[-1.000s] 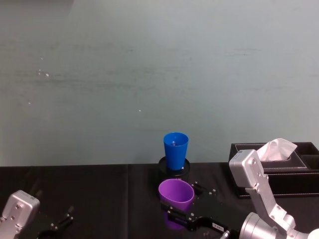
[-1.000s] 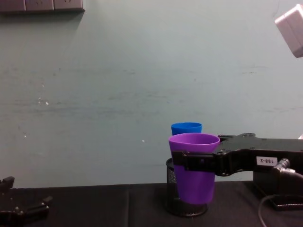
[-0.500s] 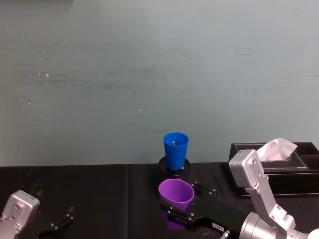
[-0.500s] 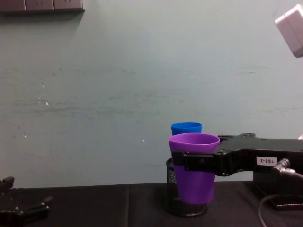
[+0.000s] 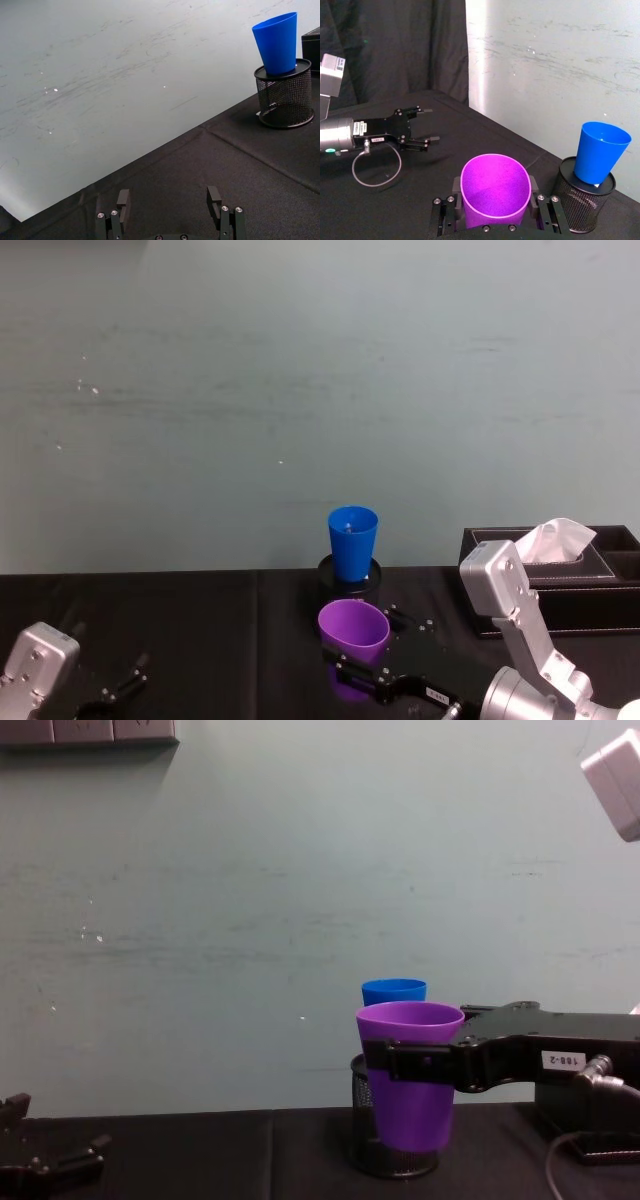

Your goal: Pick up one cup with a gripper and tap it against the other cup.

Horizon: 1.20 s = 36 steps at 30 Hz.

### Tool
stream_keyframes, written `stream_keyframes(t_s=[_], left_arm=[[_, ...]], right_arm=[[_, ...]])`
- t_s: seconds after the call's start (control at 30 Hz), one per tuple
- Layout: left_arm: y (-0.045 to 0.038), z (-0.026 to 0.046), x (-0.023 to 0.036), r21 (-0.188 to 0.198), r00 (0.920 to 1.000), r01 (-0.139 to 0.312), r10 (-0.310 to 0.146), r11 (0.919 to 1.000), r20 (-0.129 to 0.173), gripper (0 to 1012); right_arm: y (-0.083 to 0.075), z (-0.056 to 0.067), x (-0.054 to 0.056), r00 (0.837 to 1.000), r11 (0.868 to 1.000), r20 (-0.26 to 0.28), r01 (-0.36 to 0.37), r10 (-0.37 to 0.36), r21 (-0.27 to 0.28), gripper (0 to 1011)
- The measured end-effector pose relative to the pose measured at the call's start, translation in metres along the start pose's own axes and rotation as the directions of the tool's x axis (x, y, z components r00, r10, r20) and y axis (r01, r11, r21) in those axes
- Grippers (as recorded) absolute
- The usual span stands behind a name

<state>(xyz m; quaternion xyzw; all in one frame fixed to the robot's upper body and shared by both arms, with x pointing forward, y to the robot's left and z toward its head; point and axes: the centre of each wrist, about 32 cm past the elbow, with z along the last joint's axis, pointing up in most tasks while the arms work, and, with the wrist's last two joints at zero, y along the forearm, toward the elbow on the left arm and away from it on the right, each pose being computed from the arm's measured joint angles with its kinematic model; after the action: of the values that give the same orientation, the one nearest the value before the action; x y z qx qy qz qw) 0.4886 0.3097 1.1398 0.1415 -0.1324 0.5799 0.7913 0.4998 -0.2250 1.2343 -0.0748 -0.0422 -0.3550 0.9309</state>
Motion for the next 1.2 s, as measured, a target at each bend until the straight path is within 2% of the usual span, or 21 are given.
stream_keyframes(t_s=[0.9, 1.2], left_arm=[[0.0000, 0.0000, 0.0000, 0.000, 1.0000, 0.000, 0.000, 1.0000, 0.000, 1000], [0.0000, 0.0000, 0.0000, 0.000, 1.0000, 0.000, 0.000, 1.0000, 0.000, 1000]], right_arm=[[0.000, 0.000, 0.000, 1.000, 1.000, 0.001, 0.000, 0.000, 0.000, 732], [-0.002, -0.010, -0.001, 1.000, 1.000, 0.016, 0.011, -0.011, -0.006, 732]])
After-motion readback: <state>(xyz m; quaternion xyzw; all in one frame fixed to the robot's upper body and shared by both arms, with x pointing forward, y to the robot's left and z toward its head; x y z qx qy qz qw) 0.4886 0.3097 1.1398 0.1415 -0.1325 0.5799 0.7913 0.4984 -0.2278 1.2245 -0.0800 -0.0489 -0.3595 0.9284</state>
